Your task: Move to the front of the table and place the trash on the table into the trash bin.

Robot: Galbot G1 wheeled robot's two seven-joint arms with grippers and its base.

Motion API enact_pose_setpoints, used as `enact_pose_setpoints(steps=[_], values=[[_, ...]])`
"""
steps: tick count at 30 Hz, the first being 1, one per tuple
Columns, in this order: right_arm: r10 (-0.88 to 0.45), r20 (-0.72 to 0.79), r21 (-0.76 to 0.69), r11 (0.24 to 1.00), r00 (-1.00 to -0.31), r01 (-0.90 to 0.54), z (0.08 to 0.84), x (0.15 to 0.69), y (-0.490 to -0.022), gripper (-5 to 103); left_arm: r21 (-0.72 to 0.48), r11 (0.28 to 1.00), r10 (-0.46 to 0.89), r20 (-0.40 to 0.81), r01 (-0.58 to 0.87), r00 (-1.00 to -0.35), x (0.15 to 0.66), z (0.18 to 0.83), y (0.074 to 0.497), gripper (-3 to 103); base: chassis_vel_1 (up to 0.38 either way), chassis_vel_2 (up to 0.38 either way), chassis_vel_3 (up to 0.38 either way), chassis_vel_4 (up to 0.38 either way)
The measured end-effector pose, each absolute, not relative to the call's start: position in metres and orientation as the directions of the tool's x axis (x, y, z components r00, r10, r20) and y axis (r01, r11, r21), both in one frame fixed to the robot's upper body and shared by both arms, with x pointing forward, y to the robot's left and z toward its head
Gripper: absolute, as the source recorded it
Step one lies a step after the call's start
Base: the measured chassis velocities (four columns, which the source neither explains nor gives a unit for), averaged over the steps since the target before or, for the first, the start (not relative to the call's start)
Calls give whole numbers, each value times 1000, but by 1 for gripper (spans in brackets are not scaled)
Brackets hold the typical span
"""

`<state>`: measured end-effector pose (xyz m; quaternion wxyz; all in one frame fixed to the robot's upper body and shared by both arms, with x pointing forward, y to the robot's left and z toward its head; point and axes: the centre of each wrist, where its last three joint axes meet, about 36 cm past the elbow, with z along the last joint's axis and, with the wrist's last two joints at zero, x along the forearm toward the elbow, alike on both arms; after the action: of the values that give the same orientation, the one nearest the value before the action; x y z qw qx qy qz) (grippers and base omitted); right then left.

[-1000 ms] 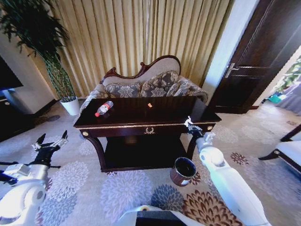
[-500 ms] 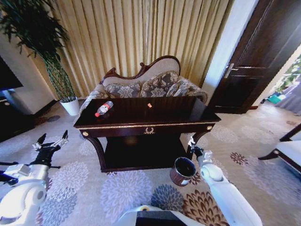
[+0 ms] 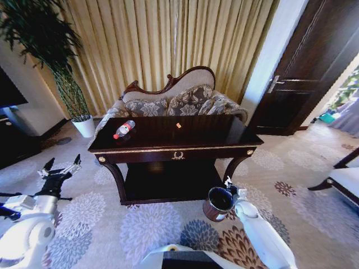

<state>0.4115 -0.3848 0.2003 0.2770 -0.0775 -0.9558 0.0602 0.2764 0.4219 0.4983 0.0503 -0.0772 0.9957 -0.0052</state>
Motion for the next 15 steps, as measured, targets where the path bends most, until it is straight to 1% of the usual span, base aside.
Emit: enact_pose_setpoints(steps=[5, 15], values=[[175, 553, -169, 981, -814, 96, 177, 400, -389, 0, -7, 988, -155, -101, -155, -983, 278, 501, 424, 100, 0, 0, 0, 0], [181, 548, -167, 980, -817, 106, 172, 396, -392, 0, -14, 989, -151, -95, -150, -984, 278, 500, 420, 100, 0, 0, 0, 0]])
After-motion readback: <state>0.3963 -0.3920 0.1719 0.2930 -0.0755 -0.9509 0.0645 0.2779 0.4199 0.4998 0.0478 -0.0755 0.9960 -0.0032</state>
